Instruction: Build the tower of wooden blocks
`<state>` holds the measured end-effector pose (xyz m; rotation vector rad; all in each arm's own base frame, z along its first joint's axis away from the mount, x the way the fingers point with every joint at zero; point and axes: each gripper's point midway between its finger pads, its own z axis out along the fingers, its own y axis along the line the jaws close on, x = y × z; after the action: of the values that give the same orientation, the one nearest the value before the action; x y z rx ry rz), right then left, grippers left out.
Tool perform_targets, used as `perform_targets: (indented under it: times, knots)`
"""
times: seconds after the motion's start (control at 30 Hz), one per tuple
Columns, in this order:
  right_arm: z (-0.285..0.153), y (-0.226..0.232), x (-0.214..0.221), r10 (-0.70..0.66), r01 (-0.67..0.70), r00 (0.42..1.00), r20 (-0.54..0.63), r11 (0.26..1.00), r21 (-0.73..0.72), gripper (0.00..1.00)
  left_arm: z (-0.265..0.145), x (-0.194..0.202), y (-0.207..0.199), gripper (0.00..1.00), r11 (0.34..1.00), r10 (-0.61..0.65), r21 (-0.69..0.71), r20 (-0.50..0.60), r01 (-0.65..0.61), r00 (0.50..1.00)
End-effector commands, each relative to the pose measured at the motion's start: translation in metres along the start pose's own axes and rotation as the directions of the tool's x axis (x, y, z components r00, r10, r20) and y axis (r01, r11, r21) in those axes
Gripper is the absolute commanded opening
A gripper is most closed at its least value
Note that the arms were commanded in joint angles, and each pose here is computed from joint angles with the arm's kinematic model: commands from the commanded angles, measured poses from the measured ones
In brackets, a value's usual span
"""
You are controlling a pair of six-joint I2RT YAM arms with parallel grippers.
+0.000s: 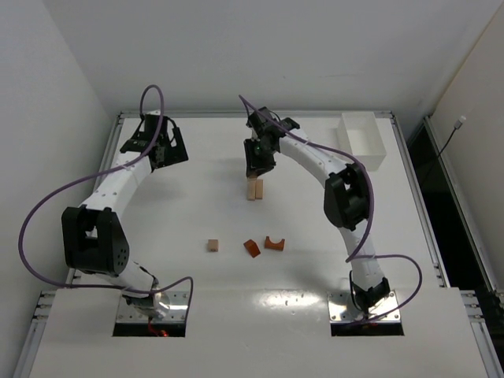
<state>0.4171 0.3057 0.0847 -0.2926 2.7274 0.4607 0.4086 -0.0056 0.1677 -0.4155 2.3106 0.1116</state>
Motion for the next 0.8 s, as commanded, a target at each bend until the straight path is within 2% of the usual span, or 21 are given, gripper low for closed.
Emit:
perform_targets:
  times: [0.0, 0.77]
  knots:
    - [0.009, -0.005, 0.005, 0.006, -0.006, 1.0, -0.015, 1.0, 0.019, 0.0, -0.004, -0.02, -0.008, 1.0, 0.999, -0.021, 0.034, 0.05, 0.019, 0.999]
    - [0.034, -0.029, 0.016, 0.004, 0.001, 0.999, -0.054, 0.995, 0.098, 0.0, 0.003, -0.016, -0.014, 1.0, 0.998, -0.025, 0.054, 0.023, 0.023, 0.999]
